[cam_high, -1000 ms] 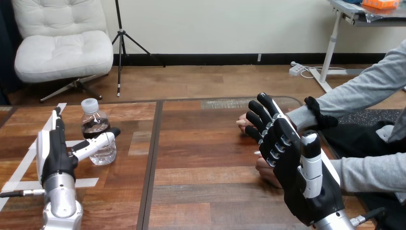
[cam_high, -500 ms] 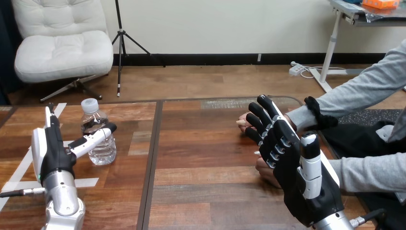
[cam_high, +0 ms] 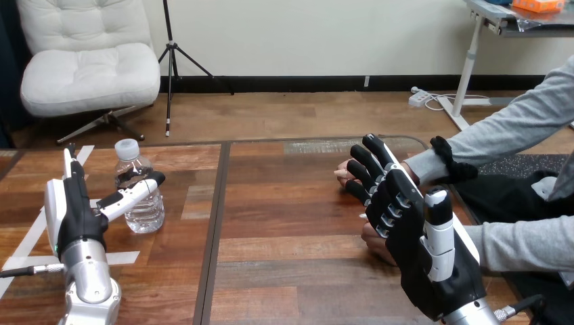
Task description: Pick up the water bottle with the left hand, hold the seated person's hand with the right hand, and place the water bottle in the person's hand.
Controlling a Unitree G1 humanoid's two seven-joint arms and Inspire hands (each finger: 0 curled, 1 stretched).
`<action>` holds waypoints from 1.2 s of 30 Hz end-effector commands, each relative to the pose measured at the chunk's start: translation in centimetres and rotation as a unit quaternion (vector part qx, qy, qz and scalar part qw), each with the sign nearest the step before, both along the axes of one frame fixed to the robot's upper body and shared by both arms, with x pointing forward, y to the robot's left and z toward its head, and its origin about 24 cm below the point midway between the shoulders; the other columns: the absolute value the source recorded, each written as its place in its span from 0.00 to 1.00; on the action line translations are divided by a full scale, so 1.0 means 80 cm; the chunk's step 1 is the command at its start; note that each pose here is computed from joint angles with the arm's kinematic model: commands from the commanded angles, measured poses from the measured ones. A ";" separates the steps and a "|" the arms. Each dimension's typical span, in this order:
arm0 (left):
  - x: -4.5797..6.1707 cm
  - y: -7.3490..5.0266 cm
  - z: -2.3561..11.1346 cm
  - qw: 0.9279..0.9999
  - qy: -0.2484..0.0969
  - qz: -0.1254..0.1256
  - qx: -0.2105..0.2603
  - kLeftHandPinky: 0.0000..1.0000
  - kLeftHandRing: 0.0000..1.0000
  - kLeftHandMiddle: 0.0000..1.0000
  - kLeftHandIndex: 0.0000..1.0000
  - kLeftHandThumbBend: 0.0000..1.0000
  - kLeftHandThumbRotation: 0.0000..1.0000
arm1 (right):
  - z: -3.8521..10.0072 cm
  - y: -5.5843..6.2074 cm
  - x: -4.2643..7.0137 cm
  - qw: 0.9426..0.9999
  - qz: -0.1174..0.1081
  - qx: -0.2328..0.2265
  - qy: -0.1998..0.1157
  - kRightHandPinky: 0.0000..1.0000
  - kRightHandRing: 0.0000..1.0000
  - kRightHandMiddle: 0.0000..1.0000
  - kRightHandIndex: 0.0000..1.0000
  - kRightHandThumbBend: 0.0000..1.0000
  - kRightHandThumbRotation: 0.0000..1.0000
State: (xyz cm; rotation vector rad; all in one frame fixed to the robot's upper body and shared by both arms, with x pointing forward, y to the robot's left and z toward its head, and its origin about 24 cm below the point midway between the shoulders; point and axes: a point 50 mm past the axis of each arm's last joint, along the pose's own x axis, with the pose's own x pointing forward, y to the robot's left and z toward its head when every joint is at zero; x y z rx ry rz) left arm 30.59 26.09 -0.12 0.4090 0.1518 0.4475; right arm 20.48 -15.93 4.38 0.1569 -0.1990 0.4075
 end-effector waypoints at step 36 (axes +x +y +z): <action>0.046 0.001 0.052 0.999 -0.037 0.008 -0.005 0.85 0.97 1.00 1.00 1.00 0.29 | 0.019 -0.001 0.010 0.999 0.003 0.000 -0.043 1.00 1.00 0.99 0.99 0.92 1.00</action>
